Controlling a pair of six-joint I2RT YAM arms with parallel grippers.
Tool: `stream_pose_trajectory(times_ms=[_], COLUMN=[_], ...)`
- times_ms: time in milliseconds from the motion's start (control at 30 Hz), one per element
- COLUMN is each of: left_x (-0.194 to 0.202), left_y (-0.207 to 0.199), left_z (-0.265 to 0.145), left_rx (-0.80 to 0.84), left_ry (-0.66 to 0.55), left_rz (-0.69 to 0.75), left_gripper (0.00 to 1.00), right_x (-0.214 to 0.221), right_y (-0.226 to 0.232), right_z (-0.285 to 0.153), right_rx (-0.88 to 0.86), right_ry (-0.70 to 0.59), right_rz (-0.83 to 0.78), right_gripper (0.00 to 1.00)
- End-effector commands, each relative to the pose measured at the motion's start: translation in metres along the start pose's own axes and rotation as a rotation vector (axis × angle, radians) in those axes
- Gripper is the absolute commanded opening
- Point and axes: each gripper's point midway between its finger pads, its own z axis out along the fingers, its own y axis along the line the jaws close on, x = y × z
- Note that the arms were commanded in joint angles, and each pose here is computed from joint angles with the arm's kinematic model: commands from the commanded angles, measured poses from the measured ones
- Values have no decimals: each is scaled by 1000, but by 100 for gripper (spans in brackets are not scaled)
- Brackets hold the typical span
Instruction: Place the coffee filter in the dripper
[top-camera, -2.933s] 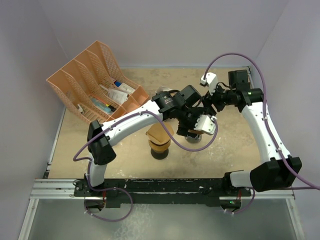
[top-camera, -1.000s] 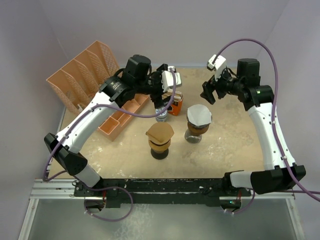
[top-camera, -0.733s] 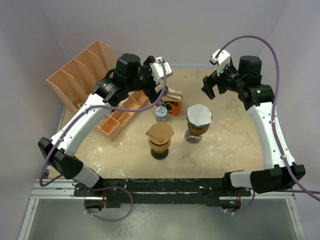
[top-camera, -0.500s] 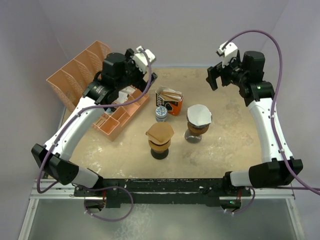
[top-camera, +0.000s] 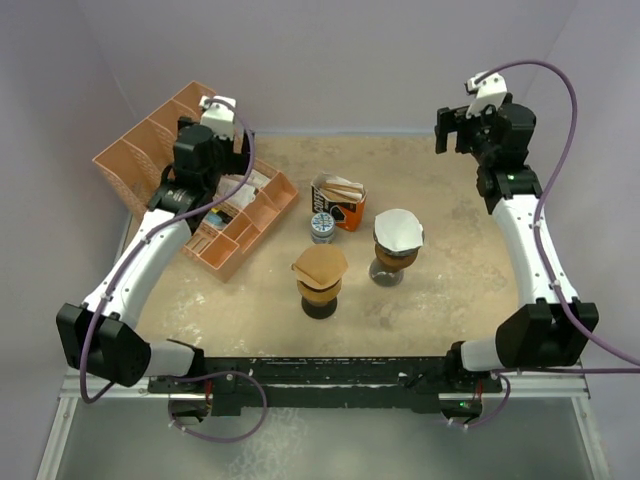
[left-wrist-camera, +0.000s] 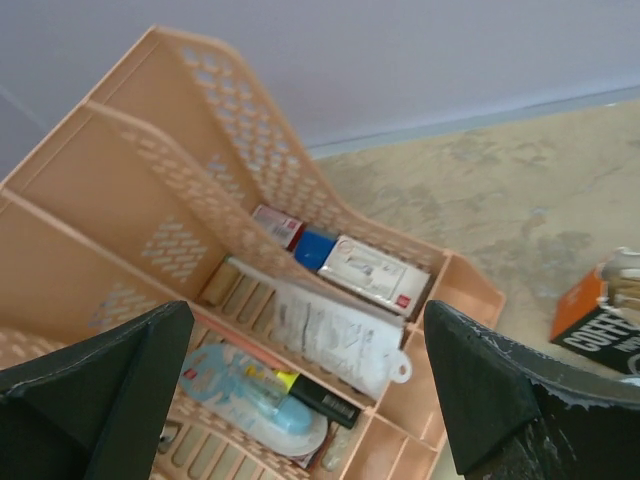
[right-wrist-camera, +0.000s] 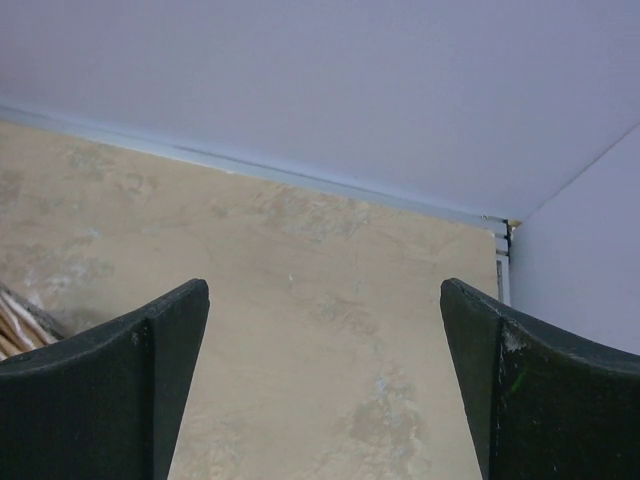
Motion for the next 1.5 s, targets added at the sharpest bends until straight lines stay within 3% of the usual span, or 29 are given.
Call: stream_pose_trajectory(times_ms=[0, 233, 533, 767, 967, 1133, 1467], left_x=[-11, 28, 20, 16, -3, -26, -22], left_y=[38, 61, 72, 75, 87, 95, 87], left_z=[-12, -14, -36, -45, -63, -83, -90], left_rx=[-155, -197, -202, -205, -233, -255, -214], left_ry=[-111, -96, -232, -218, -204, -248, -276], left_rz=[-90, -166, -292, -242, -140, -165, -205], left_gripper=[100, 100, 100, 100, 99, 99, 99], right_x=[-32, -23, -31, -56, -59, -58, -69], right_y=[-22, -20, -25, -35, -39, -41, -39], right_z=[3, 2, -18, -57, -75, -87, -111], right_rx=[129, 147, 177, 246, 278, 300, 303], right_ry=[-153, -220, -269, -377, -392, -420, -473], right_rz=[84, 121, 52, 37, -1, -9, -32], right_gripper=[100, 100, 100, 100, 100, 100, 100])
